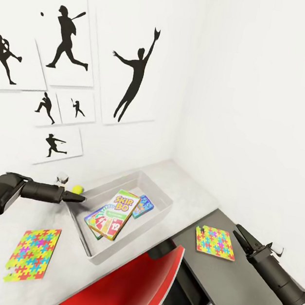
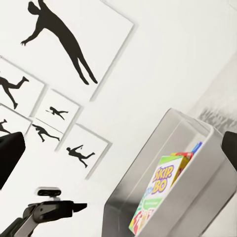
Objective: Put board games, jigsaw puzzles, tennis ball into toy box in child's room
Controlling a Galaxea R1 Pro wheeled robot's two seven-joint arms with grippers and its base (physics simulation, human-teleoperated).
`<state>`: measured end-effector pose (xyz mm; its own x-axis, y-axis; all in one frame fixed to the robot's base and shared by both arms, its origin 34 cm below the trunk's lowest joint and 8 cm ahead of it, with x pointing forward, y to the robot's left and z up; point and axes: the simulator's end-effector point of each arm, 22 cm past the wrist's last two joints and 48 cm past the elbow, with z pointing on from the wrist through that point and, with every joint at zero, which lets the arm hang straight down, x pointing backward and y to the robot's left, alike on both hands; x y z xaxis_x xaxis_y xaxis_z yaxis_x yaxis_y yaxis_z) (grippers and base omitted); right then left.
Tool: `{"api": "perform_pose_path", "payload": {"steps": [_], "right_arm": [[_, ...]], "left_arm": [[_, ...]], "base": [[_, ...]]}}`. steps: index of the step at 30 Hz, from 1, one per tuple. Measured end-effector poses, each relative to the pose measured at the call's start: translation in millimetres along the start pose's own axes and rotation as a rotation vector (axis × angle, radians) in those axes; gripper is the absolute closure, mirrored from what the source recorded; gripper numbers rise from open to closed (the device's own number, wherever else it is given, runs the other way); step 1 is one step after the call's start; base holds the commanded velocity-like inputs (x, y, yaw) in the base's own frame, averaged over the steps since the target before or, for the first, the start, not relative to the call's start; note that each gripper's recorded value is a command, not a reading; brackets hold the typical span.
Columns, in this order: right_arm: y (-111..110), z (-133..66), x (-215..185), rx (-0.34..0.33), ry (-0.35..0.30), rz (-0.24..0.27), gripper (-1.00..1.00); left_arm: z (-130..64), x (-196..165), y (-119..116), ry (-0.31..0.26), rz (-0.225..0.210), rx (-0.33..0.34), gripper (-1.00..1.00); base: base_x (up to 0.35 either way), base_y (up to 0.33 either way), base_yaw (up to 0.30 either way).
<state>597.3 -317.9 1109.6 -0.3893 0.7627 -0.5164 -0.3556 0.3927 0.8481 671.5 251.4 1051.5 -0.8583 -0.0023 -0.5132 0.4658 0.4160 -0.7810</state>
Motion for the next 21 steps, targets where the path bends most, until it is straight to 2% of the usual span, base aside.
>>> {"api": "perform_pose_path", "payload": {"steps": [6, 9, 16, 18, 21], "right_arm": [[4.3, -0.3, -2.0, -0.007, -0.004, -0.005, -1.00], [6.3, -0.5, -2.9, -0.011, -0.005, -0.007, -1.00], [11.2, -0.9, -5.1, -0.019, -0.010, -0.014, -1.00], [12.7, -1.1, -5.9, -0.021, -0.011, -0.016, -1.00], [14.9, -1.2, -6.7, -0.025, -0.013, -0.019, -1.00]], "left_arm": [[-28.9, -1.4, 5.6, -0.021, 0.029, -0.040, -1.00], [-48.6, -2.3, 7.4, -0.052, 0.039, -0.050, -1.00], [-75.2, 10.5, 7.3, -0.137, 0.051, -0.019, -1.00], [-88.1, 10.0, 6.6, -0.163, 0.053, -0.021, -1.00], [-96.7, 8.8, 5.2, -0.177, 0.057, -0.025, -1.00]], "base": [[0.000, 0.000, 0.000], [0.000, 0.000, 0.000], [0.000, 0.000, 0.000], [0.000, 0.000, 0.000], [-0.009, 0.000, 0.000]]}}
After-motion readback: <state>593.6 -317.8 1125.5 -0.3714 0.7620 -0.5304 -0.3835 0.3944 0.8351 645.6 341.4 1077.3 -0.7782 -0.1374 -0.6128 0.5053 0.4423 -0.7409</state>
